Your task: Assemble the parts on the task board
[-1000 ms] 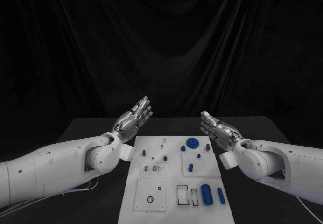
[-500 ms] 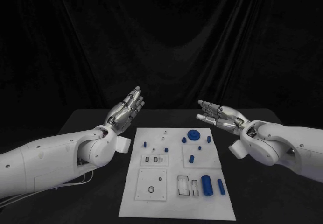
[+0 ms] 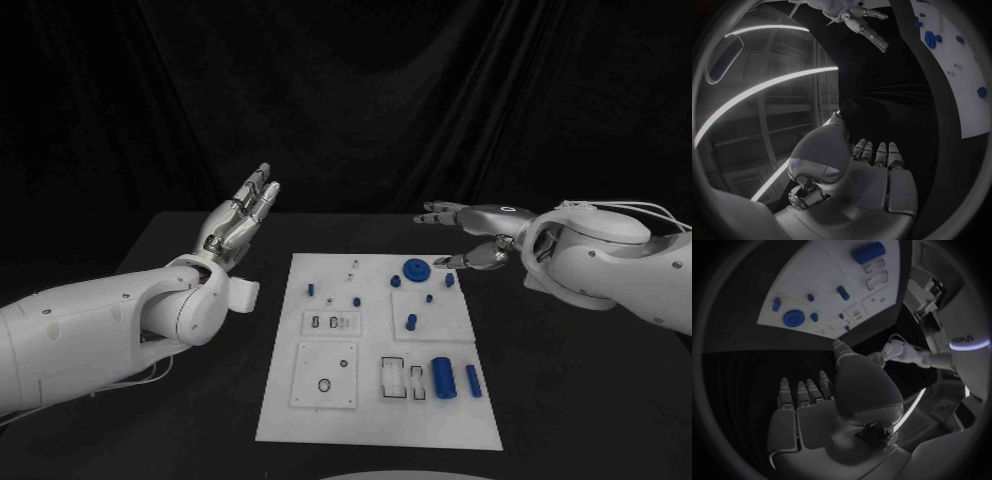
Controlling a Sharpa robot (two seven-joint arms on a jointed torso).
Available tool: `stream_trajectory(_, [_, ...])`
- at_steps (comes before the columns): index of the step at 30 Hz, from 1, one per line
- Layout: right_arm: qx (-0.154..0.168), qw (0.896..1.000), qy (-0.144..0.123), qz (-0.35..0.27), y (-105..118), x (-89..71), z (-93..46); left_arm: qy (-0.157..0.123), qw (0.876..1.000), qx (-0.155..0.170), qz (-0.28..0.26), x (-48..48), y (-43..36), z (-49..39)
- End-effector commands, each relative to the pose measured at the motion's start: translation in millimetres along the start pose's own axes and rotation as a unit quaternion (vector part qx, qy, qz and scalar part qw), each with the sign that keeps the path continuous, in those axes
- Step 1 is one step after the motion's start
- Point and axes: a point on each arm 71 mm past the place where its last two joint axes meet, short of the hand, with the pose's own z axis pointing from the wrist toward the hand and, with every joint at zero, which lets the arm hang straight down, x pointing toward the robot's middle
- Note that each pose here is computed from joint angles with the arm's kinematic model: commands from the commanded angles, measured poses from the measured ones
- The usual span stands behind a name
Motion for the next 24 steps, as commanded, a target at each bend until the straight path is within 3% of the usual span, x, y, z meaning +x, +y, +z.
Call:
stream_trajectory(1, [0.032, 0.976, 0.009, -0.216, -4.0, -3.7, 1.3, 0.045, 0.994, 0.084, 0.049, 9.3, -13.0, 0.2])
stream_trajectory(4, [0.025, 0.958, 0.003, -0.286, -4.2, -8.4, 0.8, 0.057, 0.993, 0.086, 0.050, 13.8, -12.8, 2.4])
stream_trajectory(6, [0.012, 0.948, -0.018, -0.317, -2.8, -12.3, 0.2, 0.064, 0.993, 0.087, 0.049, 16.2, -12.5, 3.8])
stream_trajectory(12, [-0.043, 0.935, -0.084, -0.341, 8.1, -20.0, -0.7, 0.076, 0.992, 0.085, 0.044, 15.8, -11.9, 4.0])
stream_trajectory(16, [-0.063, 0.939, -0.084, -0.328, 13.4, -19.2, -0.3, 0.089, 0.992, 0.082, 0.033, 14.2, -12.2, 2.2])
stream_trajectory(24, [-0.068, 0.950, -0.071, -0.297, 18.4, -17.9, 7.9, 0.104, 0.991, 0.079, 0.021, 8.9, -12.7, 0.5])
